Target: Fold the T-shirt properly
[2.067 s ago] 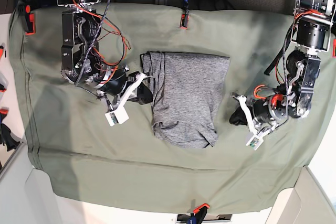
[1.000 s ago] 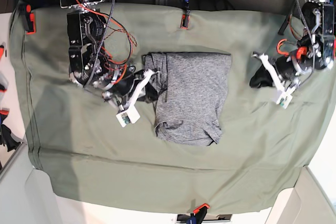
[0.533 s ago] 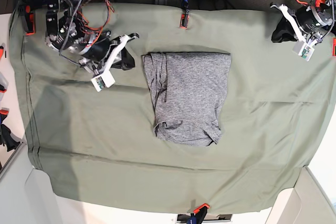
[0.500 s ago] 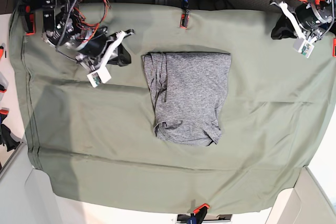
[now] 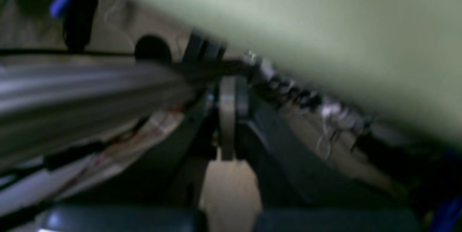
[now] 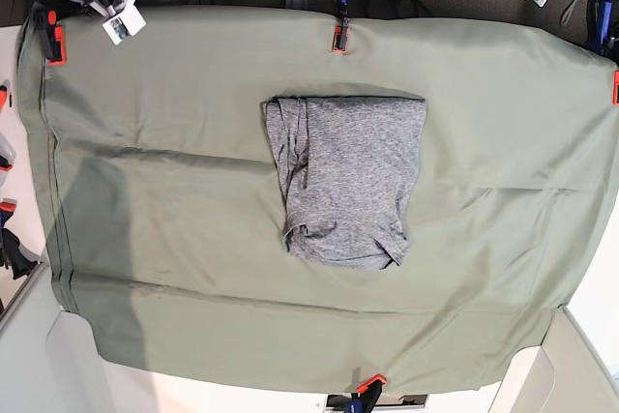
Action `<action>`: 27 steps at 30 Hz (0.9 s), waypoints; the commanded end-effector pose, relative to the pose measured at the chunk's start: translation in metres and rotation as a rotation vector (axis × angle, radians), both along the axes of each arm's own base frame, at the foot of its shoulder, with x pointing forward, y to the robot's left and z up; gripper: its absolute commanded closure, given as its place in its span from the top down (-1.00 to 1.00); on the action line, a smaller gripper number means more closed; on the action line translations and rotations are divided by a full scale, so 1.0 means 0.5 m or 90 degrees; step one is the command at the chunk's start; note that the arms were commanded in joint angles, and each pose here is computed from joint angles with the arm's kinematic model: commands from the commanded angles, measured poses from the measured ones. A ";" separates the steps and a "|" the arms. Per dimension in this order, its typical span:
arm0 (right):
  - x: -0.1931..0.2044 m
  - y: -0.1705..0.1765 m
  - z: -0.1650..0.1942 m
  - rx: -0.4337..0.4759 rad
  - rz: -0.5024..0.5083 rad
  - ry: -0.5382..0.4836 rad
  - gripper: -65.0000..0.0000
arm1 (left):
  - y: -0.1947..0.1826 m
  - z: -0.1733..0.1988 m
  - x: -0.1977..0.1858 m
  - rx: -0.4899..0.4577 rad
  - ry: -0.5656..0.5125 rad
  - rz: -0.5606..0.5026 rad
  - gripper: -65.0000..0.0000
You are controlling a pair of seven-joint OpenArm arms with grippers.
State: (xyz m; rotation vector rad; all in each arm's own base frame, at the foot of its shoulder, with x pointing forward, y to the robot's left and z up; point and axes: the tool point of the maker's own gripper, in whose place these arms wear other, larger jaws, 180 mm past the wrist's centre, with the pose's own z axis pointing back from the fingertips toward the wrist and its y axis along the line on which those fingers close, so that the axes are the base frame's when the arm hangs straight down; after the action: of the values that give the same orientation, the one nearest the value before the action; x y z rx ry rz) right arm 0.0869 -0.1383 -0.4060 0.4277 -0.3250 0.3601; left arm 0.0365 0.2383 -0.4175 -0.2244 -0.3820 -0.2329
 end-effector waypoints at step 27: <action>-0.358 -0.069 -0.295 -0.187 0.018 0.532 -1.00 | -0.067 -0.382 -0.154 0.174 0.380 -0.103 -1.00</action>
State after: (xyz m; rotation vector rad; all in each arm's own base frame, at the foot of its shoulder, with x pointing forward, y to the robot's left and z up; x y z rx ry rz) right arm -0.0882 -0.1717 -0.5561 0.2610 0.5265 0.2249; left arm -0.0336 0.1971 -0.6105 -0.0615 0.2412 -0.3562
